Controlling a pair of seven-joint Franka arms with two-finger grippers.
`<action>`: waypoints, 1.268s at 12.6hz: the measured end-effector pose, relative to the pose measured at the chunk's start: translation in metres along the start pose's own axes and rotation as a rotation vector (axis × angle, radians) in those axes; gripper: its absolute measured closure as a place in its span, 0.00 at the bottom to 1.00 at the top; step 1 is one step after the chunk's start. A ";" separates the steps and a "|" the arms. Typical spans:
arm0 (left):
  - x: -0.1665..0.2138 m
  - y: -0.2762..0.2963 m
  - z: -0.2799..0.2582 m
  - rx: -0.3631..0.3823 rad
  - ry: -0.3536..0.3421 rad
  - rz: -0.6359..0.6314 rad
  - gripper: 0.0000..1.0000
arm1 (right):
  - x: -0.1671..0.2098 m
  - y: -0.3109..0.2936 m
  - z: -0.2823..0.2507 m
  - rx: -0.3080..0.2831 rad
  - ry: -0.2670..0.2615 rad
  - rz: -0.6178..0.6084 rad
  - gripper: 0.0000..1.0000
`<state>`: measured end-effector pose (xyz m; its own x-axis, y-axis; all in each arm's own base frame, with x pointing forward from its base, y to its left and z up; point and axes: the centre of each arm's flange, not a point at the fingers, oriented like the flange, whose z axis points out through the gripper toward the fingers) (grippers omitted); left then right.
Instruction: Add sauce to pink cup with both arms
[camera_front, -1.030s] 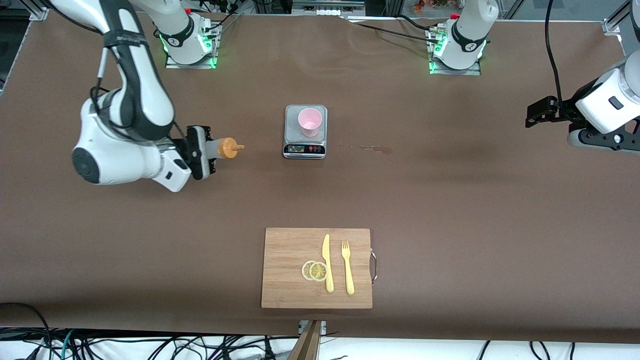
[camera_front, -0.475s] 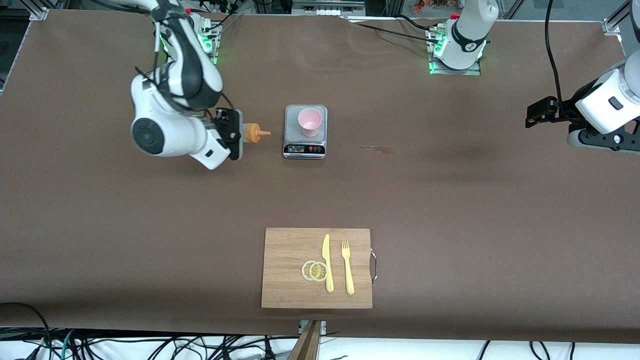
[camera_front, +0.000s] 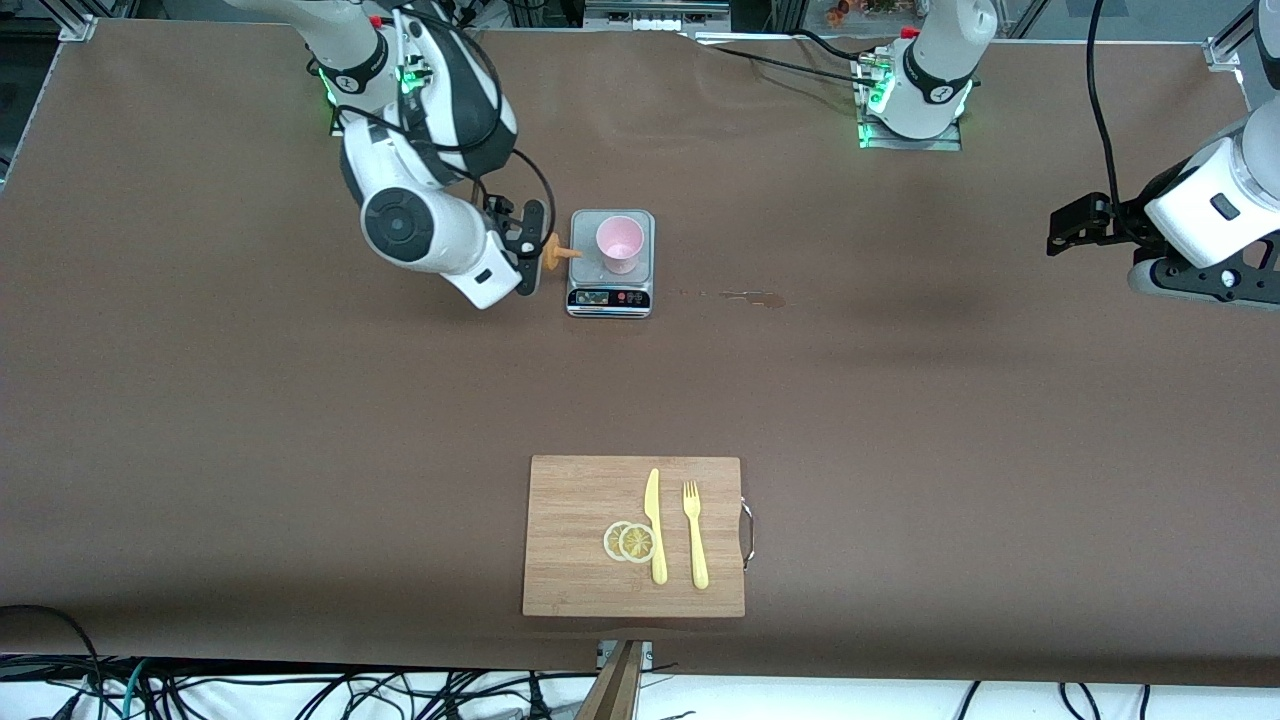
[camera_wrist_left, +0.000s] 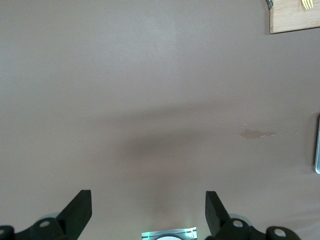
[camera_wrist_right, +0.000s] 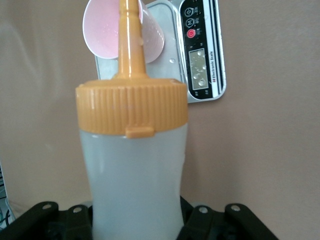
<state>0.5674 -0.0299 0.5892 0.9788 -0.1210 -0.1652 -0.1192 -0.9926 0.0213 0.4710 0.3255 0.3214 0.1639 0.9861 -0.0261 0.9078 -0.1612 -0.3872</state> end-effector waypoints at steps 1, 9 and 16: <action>0.000 0.000 0.000 0.000 0.000 0.000 0.00 | 0.006 -0.007 0.005 -0.008 -0.016 0.014 0.69; 0.000 0.000 0.000 0.000 0.000 -0.001 0.00 | 0.046 -0.059 0.022 -0.118 -0.170 0.113 0.69; 0.000 0.000 0.000 0.000 -0.001 -0.001 0.00 | 0.054 -0.091 0.031 -0.155 -0.305 0.124 0.69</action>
<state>0.5678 -0.0295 0.5887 0.9788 -0.1203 -0.1659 -0.1184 -0.9927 0.0212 0.3849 0.3951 0.3264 0.1752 0.9214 -0.3469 0.9397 -0.2616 -0.2203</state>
